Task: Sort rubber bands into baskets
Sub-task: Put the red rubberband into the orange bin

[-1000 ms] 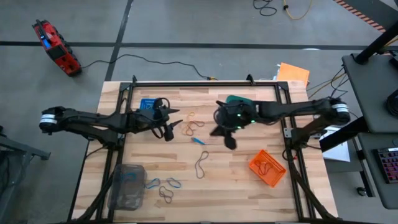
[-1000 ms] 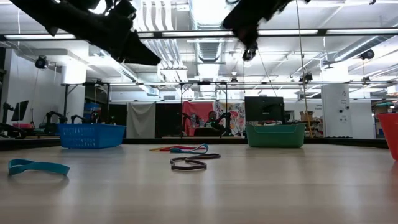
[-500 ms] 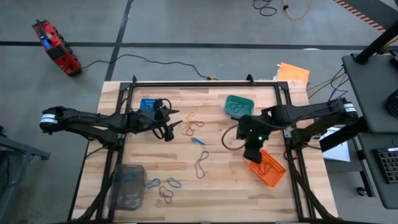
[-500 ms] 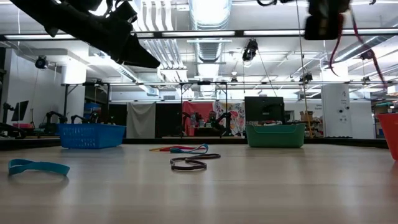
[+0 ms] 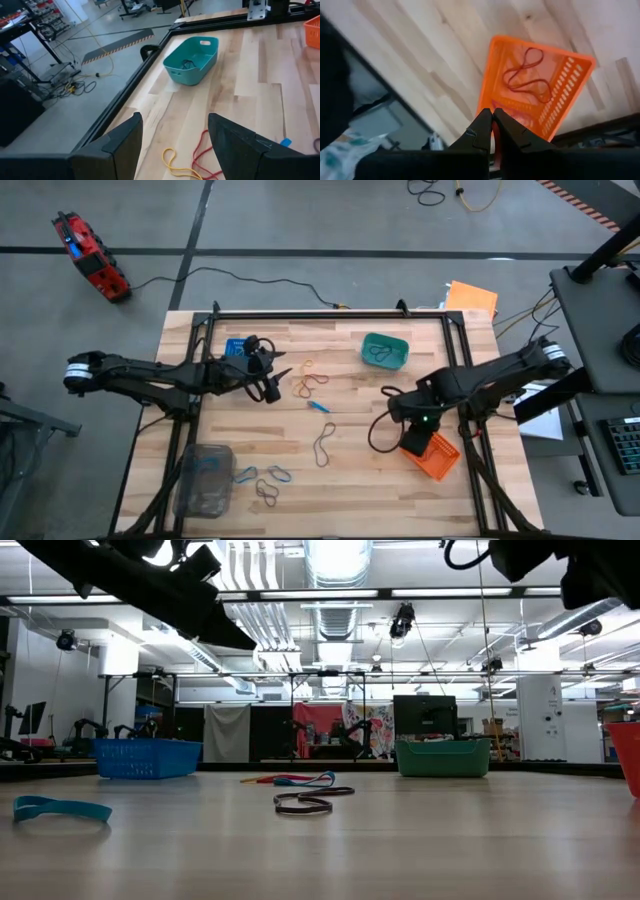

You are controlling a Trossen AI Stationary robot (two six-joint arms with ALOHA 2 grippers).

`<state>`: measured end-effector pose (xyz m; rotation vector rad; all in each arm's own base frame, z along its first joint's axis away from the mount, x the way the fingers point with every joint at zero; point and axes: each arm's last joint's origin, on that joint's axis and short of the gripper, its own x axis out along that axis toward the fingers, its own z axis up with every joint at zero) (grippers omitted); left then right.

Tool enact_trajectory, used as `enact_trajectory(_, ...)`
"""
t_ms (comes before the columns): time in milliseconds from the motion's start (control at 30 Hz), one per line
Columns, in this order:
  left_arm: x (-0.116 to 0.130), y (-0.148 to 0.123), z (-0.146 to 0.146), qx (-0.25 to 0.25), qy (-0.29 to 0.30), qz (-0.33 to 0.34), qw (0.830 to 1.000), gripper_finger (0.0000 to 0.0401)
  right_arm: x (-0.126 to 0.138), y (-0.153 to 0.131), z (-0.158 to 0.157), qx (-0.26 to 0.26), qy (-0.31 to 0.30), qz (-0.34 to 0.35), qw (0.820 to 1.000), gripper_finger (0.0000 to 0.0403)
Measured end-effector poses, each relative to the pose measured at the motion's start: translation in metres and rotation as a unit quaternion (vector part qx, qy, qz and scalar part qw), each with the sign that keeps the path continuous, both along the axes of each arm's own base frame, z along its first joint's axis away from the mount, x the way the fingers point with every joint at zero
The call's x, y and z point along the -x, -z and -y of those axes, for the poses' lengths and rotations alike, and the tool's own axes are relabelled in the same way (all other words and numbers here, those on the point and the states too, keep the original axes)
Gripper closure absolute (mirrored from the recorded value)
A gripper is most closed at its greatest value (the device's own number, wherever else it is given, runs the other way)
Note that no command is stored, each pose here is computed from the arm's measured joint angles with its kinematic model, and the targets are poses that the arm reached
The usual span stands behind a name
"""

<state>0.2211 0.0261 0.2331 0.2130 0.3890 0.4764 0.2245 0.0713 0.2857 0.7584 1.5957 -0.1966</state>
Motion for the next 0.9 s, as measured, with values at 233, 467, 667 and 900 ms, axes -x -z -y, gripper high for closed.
enact_trajectory(233,0.0,0.001,0.0,0.0,0.0,-0.004,1.0,0.0193,-0.006,0.022,-0.003,0.024,-0.002,-0.043,0.999,0.0394)
enact_trajectory(467,0.0,0.001,0.0,0.002,0.0,-0.004,1.0,0.0193,-0.003,0.043,-0.005,0.001,-0.003,-0.111,0.994,0.0394)
enact_trajectory(667,0.0,0.001,0.0,0.008,-0.003,-0.001,1.0,0.0193,0.002,0.053,-0.003,0.011,-0.003,-0.128,0.992,0.0393)
enact_trajectory(900,0.0,0.001,0.0,0.012,-0.004,0.001,1.0,0.0193,0.002,0.056,-0.001,0.038,-0.003,-0.119,0.992,0.0362)
